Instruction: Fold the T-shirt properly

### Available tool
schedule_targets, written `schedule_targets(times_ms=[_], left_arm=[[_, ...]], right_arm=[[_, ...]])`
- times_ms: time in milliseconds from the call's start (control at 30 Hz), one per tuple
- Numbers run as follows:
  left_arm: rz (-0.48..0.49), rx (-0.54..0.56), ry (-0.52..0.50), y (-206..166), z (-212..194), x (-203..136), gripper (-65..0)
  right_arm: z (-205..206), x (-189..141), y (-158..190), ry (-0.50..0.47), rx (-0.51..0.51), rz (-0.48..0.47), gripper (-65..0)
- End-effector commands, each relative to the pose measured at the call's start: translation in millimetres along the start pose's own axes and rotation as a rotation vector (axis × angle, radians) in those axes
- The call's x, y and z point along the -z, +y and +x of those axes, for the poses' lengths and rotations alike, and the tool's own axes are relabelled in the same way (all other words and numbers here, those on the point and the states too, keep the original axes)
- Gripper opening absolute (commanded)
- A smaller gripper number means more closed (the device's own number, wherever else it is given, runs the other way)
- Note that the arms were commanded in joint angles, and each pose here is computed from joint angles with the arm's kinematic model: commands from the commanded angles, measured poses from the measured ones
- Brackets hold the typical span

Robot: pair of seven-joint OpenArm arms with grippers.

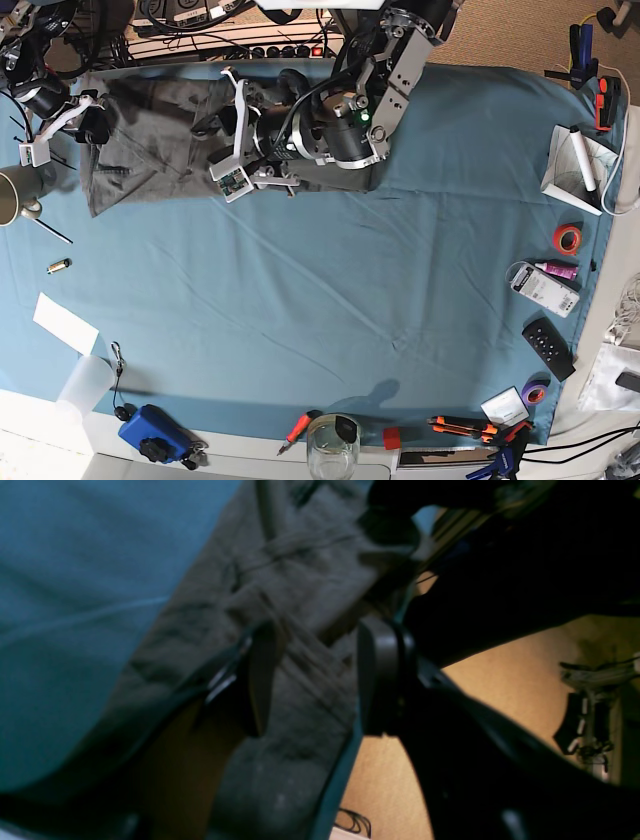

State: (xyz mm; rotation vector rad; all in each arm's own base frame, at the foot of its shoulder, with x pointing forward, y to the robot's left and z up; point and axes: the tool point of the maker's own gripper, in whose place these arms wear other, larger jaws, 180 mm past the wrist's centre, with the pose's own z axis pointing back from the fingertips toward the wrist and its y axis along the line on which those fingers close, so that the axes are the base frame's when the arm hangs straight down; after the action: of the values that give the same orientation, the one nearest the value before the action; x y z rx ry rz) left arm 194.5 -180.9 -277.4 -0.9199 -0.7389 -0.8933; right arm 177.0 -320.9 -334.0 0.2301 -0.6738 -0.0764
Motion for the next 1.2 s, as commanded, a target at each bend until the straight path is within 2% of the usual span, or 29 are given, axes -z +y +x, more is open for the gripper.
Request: schedule_targets(times_ms=[0,133,200,300,400,633,833,967,1167], left_arm=[[-0.023,0.017,-0.079,-6,25,0,-37.9],[-0.001,0.023,-0.035,-1,21,-2,-39.5],[0.058,-0.002,0.027,9,13,-4,-44.9],[0.161,0.027,0.14,26,-3,-12,-55.1],[0.228,0.013,0.191,36,-15,-15,-61.5],[0.265,0.003,0.209,39,-21,-22,-62.3],[0.388,-0.006,0.265,64,-47,-30,-65.0],[0.388,-0.018,0.349,72,-74,-29,-65.0],[0.395,-0.009,0.347,76,-71,-29,-65.0]], right_arm=[[15,-6,-1,-0.044,-0.033,-0.002,-47.4],[16,-6,-1,-0.048,-0.032,-0.002,-47.4],[17,-6,-1,-0.052,-0.033,-0.002,-47.4],[22,-7,0,-0.08,-0.044,0.002,-47.4],[25,-7,1,-0.094,-0.056,0.006,-47.4],[41,-5,1,-0.134,-0.067,0.003,-47.4],[45,-4,0,-0.141,-0.073,-0.008,-47.4],[45,-4,0,-0.141,-0.074,-0.009,-47.4],[45,-4,0,-0.14,-0.074,-0.009,-47.4]])
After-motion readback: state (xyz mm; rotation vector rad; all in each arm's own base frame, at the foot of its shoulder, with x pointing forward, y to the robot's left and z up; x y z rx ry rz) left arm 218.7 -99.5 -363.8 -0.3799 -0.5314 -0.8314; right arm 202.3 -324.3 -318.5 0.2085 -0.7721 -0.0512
